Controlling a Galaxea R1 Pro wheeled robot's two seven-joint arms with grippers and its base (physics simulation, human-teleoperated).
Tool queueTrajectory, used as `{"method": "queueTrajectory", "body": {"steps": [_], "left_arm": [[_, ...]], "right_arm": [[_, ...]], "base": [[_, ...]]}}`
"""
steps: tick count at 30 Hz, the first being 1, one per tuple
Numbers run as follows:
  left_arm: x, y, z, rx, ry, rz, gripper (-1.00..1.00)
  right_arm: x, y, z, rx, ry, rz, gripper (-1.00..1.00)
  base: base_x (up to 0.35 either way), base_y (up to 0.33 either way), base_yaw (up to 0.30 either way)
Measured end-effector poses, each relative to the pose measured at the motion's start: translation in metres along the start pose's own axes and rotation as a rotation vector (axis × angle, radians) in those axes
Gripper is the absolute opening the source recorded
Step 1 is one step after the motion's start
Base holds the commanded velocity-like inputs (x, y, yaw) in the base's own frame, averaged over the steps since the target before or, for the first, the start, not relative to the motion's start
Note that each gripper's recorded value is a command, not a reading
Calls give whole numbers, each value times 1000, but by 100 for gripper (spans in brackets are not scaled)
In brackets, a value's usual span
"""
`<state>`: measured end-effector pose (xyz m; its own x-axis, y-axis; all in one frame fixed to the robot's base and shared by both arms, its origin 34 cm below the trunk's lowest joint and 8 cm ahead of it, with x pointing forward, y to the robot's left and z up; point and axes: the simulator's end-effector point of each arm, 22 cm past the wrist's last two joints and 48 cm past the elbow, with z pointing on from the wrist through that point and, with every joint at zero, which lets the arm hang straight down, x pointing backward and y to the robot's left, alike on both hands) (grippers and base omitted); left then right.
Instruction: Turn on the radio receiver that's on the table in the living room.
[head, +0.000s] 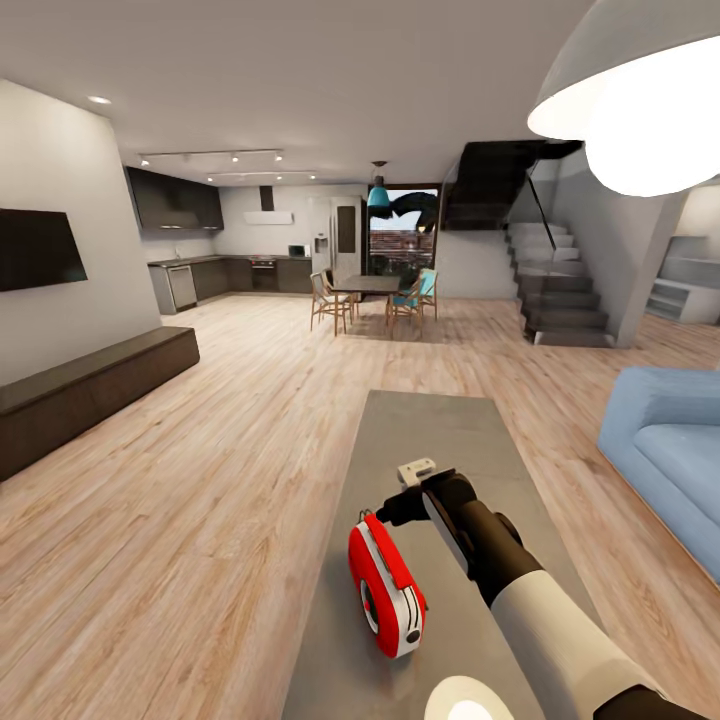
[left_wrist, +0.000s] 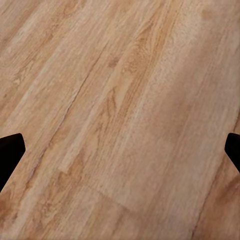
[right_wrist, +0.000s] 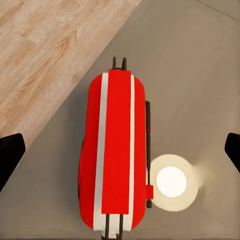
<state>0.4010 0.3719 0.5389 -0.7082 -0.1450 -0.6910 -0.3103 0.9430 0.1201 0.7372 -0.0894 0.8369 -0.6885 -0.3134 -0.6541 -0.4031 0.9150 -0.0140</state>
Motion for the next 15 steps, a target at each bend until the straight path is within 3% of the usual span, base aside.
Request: {"method": "queueTrajectory", "body": {"steps": [9, 15], "left_arm": [[0, 0, 0, 0, 0, 0, 100], [0, 0, 0, 0, 0, -1, 100]], "right_arm": [[6, -1, 2, 0, 16, 3, 100], [27, -4, 12, 1, 69, 13, 100]], "base": [[0, 0, 0], [0, 0, 0]]}}
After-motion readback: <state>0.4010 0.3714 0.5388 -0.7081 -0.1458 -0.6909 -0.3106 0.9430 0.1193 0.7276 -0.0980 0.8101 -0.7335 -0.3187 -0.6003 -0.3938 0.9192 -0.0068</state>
